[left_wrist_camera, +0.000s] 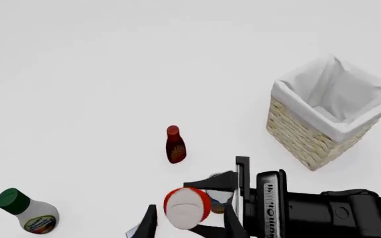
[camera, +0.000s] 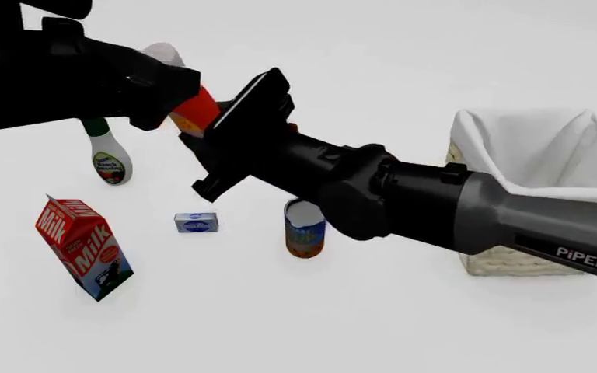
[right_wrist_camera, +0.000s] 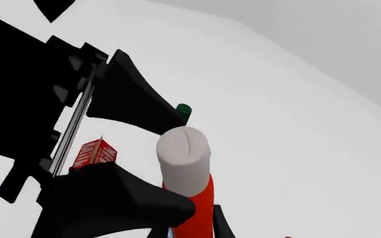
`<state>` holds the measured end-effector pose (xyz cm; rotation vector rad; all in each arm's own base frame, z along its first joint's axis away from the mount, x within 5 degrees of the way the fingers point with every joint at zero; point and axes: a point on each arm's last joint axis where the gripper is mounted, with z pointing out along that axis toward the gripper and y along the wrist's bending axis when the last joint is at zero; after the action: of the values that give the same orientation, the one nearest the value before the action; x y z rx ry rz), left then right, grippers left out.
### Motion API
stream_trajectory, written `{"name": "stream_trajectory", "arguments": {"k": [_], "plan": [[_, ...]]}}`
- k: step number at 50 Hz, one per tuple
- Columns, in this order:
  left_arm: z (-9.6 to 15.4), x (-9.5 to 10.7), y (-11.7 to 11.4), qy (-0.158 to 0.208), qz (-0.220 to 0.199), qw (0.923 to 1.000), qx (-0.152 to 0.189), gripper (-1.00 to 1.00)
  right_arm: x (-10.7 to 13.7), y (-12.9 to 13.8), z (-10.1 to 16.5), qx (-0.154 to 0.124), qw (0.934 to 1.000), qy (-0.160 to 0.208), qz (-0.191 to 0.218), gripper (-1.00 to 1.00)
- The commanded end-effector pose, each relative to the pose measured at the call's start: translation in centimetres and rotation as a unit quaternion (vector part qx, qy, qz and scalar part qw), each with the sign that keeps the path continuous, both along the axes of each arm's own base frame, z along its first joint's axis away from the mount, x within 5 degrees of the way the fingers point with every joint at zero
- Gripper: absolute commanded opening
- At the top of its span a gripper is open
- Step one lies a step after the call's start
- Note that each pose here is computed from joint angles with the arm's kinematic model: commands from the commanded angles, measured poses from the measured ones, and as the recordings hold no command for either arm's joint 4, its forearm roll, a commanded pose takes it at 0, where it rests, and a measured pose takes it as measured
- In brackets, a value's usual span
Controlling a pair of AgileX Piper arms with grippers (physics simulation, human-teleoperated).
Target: Pick the ketchup and place it in the basket.
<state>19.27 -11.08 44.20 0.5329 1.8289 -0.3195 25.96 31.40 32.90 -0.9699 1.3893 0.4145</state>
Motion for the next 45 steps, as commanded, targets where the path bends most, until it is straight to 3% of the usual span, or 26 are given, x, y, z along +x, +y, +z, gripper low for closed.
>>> {"name": "stream_trajectory", "arguments": {"k": [1,20,31,34,35,45], "plan": [[0.8,-1.1,0.3,-0.008,-0.008,0.9999,-0.009,1.0,0.3,-0.7,0.5,0.01,0.9998,0.01,-0.012,-1.0],[2.0,-3.6,2.4,-0.027,0.013,0.9988,-0.039,1.0,1.1,-2.8,1.9,0.019,0.999,0.014,-0.039,-1.0],[1.0,-4.8,3.8,-0.035,0.037,0.9962,-0.071,1.0,1.9,-5.4,2.8,0.039,0.9965,0.021,-0.071,-1.0],[0.8,-5.3,4.4,-0.043,0.049,0.994,-0.088,1.0,2.1,-6.2,3.0,0.043,0.9956,0.021,-0.081,-1.0],[1.1,-5.8,5.0,-0.06,0.059,0.992,-0.094,1.0,2.1,-6.5,3.1,0.047,0.9951,0.022,-0.084,-1.0],[-0.9,-6.6,6.0,-0.091,0.077,0.9881,-0.097,1.0,2.7,-9.1,4.0,0.059,0.9911,0.023,-0.117,-1.0]]}}
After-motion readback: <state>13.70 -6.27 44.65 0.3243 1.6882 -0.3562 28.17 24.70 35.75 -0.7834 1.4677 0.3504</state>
